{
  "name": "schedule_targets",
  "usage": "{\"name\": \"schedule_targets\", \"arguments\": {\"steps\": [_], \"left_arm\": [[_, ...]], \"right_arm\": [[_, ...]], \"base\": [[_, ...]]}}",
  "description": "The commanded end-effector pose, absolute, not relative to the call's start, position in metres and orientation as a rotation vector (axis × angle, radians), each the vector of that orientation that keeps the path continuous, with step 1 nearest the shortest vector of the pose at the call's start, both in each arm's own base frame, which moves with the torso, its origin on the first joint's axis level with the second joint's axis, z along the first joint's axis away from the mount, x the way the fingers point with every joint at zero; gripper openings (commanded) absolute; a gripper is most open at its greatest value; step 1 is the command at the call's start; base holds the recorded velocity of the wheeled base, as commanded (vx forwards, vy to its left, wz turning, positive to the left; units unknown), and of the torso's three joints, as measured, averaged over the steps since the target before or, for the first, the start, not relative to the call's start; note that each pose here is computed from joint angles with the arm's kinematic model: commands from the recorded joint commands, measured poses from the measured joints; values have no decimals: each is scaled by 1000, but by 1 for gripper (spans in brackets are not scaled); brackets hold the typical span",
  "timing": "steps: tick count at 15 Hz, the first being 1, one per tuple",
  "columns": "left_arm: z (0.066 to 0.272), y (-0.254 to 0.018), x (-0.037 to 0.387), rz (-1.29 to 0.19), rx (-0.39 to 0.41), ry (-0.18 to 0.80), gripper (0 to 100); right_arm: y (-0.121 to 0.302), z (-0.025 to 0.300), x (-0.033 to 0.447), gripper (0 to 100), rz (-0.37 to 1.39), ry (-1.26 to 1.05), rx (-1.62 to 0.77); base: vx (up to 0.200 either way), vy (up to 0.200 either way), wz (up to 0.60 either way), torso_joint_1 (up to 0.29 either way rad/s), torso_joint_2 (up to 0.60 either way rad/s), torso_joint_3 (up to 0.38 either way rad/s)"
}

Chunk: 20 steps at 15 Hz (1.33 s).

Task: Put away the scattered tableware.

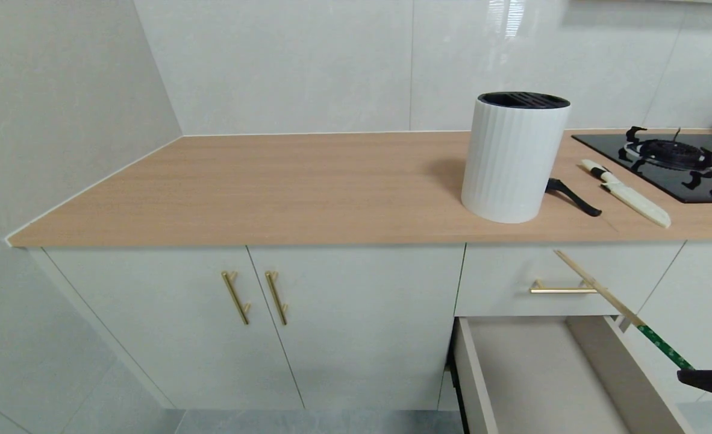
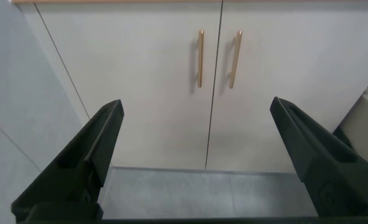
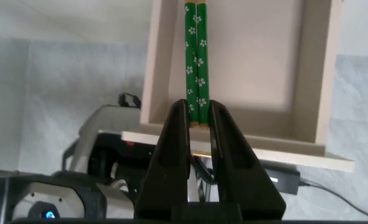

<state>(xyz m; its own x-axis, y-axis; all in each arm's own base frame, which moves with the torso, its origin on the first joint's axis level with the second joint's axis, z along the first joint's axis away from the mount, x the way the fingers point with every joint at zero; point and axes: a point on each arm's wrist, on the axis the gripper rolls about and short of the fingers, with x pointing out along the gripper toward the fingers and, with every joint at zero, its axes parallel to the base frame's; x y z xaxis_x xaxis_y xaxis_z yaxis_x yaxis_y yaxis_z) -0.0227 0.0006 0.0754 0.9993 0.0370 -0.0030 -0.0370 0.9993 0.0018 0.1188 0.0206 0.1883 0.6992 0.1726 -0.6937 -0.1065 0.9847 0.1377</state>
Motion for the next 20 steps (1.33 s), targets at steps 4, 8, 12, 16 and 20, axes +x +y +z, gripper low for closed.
{"name": "schedule_targets", "arguments": {"steps": [4,8,12,16,20], "left_arm": [[75,1,-23,38,2,5,100],[75,1,-23,38,2,5,100],[75,1,-23,38,2,5,100],[75,1,-23,38,2,5,100],[75,1,-23,38,2,5,100]], "right_arm": [[21,179,119,0,170,819,56],[23,173,117,0,194,839,30],[24,167,120,0,198,834,26],[27,161,126,0,208,881,15],[43,133,150,0,253,1059,-36]], "base": [[0,0,0,-194,463,274],[0,0,0,-177,463,283],[0,0,0,-155,449,294],[0,0,0,-46,171,106],[0,0,0,0,0,0]]}}
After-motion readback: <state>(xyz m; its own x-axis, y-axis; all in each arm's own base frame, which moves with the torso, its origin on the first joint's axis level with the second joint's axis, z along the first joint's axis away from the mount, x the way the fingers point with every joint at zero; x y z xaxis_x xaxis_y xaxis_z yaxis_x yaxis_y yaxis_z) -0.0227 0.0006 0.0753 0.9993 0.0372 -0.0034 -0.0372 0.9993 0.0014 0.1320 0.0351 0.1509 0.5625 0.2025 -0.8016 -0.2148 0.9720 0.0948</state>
